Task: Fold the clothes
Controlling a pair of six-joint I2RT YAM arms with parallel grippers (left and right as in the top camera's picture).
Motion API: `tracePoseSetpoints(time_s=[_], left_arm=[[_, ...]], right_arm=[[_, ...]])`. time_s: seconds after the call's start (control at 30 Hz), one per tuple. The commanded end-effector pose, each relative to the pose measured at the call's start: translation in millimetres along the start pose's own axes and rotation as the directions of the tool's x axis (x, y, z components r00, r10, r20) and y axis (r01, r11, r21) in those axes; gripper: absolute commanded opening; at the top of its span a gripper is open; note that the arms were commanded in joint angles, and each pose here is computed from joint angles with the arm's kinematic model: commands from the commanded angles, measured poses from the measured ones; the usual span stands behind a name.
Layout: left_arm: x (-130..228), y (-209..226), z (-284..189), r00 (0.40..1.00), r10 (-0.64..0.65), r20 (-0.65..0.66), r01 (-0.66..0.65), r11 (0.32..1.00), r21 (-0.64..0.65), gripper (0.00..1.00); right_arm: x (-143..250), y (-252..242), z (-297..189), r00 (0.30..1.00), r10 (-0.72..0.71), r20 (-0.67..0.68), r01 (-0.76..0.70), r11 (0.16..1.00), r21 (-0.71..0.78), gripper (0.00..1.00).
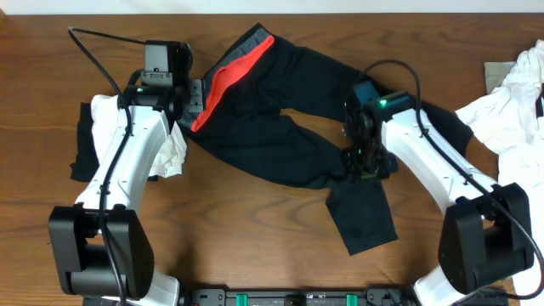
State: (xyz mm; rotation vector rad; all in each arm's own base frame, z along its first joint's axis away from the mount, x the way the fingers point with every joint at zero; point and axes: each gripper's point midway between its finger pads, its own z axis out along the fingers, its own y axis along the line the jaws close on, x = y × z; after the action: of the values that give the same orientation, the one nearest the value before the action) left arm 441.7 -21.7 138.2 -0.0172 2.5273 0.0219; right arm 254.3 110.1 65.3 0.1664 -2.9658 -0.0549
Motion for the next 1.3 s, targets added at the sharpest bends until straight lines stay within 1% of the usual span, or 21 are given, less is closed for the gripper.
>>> tracePoseSetpoints(time_s=[0.0,0.13,0.3,0.33,0.4,0.53,0.7,0.77,0.87,0.9,1.0,1.07,1.17,1.27], left_arm=[[-6.4,1.7,-9.5,1.0,0.002,0.026,-0.002,1.0,0.002,0.61],[-6.0,1.7,-9.5,1.0,0.002,0.024,-0.002,1.0,0.002,0.61],[-6.1,1.7,-9.5,1.0,0.002,0.024,-0.002,1.0,0.002,0.61],[-6.1,1.7,-9.5,1.0,0.002,0.024,-0.002,1.0,0.002,0.62],[-6.1,1.7,-9.5,1.0,0.002,0.024,-0.002,1.0,0.002,0.61],[-6.0,1.7,-9.5,1.0,0.002,0.024,-0.002,1.0,0.002,0.62],[-6.1,1.7,-9.5,1.0,0.002,0.024,-0.002,1.0,0.002,0.62],[-6.2,1.7,-9.5,1.0,0.002,0.025,-0.002,1.0,0.002,0.62],[-6.2,1.7,-9.5,1.0,0.002,0.025,-0.002,1.0,0.002,0.62],[-6.1,1.7,-9.5,1.0,0.002,0.024,-0.002,1.0,0.002,0.62],[-5.7,1.7,-9.5,1.0,0.002,0.023,-0.002,1.0,0.002,0.62],[-5.7,1.7,-9.5,1.0,0.001,0.023,-0.001,1.0,0.002,0.62],[-4.0,1.4,-9.5,1.0,0.001,0.016,-0.001,1.0,0.004,0.62],[1.6,-3.1,-9.8,1.0,0.003,-0.007,-0.002,1.0,0.031,0.62]], right_arm=[[26.9,-4.5,25.0,0.985,0.135,-0.106,-0.135,0.991,0.001,0.33],[46.8,-14.6,49.9,0.962,0.222,-0.158,-0.22,0.975,0.033,0.33],[51.8,-32.1,76.2,0.941,0.311,-0.136,-0.306,0.95,0.059,0.34],[51.0,-38.6,80.9,0.938,0.327,-0.119,-0.32,0.945,0.074,0.34],[51.6,-61.2,87.5,0.918,0.391,-0.068,-0.377,0.913,0.156,0.35],[47.1,-103.3,84.1,0.893,0.45,0.035,-0.439,0.85,0.291,0.35],[35.6,-146.5,71.2,0.847,0.516,0.127,-0.525,0.777,0.347,0.35],[22.0,-155.1,65.4,0.854,0.501,0.142,-0.519,0.797,0.31,0.35],[0.7,-160.2,52.2,0.889,0.43,0.155,-0.457,0.851,0.259,0.35],[-5.4,-162.8,44.4,0.897,0.411,0.162,-0.44,0.861,0.255,0.35],[-15.6,-161.6,23.4,0.895,0.413,0.168,-0.443,0.868,0.225,0.35],[-21.8,-150.6,10.6,0.899,0.41,0.156,-0.432,0.887,0.162,0.35],[-30.7,-126.9,-7.8,0.918,0.369,0.147,-0.376,0.926,0.028,0.36],[-39.9,-101.6,-23.2,0.934,0.31,0.177,-0.292,0.949,-0.121,0.39]])
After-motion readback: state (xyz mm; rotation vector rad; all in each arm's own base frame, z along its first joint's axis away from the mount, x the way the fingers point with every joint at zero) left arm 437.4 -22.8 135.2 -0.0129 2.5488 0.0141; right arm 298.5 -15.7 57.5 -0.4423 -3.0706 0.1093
